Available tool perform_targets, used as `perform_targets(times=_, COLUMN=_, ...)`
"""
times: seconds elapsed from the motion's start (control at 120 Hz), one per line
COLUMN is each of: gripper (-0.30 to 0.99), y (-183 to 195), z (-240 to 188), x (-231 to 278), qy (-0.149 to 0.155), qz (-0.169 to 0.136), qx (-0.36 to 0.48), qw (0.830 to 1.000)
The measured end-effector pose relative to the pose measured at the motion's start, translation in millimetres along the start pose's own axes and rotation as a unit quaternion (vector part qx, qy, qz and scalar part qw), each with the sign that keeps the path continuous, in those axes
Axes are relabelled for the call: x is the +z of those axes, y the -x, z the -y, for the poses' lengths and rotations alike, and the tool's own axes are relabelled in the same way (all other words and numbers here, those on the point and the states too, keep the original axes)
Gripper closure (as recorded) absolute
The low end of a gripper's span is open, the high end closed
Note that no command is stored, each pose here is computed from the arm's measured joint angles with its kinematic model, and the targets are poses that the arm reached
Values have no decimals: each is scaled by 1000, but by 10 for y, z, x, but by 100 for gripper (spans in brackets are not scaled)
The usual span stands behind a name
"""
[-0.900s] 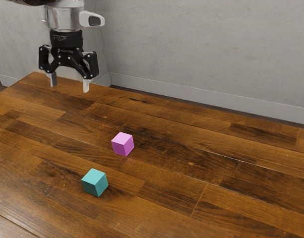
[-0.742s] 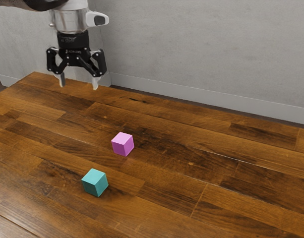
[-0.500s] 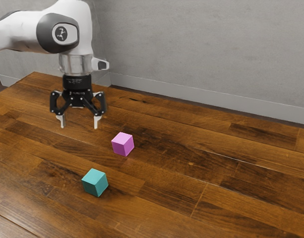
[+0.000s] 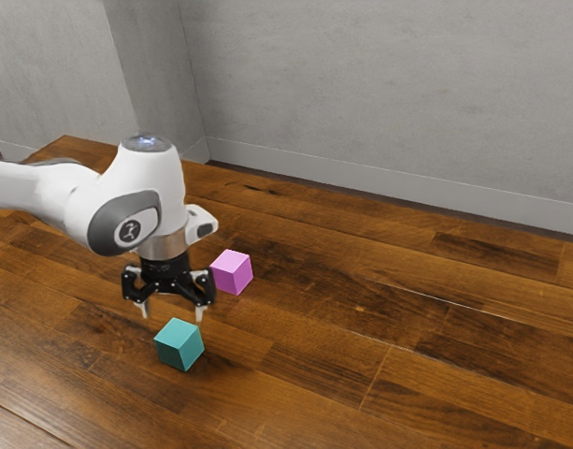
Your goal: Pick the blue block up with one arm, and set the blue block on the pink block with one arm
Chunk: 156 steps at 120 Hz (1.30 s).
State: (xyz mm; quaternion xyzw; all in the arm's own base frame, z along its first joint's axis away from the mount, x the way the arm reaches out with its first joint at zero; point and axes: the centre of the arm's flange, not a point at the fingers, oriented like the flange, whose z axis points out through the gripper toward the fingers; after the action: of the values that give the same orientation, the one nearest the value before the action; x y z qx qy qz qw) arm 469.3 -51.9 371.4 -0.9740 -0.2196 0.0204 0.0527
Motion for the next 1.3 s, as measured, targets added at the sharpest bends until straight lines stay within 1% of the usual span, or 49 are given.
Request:
perform_targets(times=0.1, gripper=0, y=-33, z=6, x=23, qy=13, qz=-25, qx=9, qw=1000)
perform_targets(times=0.2, gripper=0, y=-59, z=6, x=16, qy=21, qz=-42, qx=29, qw=998)
perform_targets(times=0.333, gripper=0, y=23, z=-53, x=-102, qy=19, qz=-59, qx=74, qw=995)
perform_targets(times=0.417, gripper=0, y=38, z=-48, x=-92, qy=15, qz=-57, qx=97, qw=994)
perform_targets(times=0.542, gripper=0, y=99, z=152, x=225, qy=4, qz=-28, qx=111, qw=993)
perform_targets(times=0.608, gripper=0, y=107, z=254, x=317, qy=1, qz=-23, qx=116, qw=993)
perform_targets(times=0.7, gripper=0, y=120, z=245, x=336, qy=0, qz=-26, qx=135, qw=990)
perform_targets(times=0.783, gripper=0, y=195, z=99, x=266, qy=0, qz=-43, qx=164, qw=986)
perform_targets(times=0.85, gripper=0, y=202, z=72, x=238, qy=3, qz=-50, qx=171, qw=984)
perform_targets(times=0.967, gripper=0, y=116, z=126, x=353, qy=12, qz=-46, qx=169, qw=984)
perform_targets(times=1.083, gripper=0, y=70, z=112, x=399, qy=17, qz=-50, qx=179, qw=982)
perform_targets(times=1.192, gripper=0, y=-14, z=48, x=522, qy=25, qz=-41, qx=191, qw=980)
perform_targets(times=1.3, gripper=0, y=-81, z=56, x=524, qy=29, qz=-45, qx=196, qw=979)
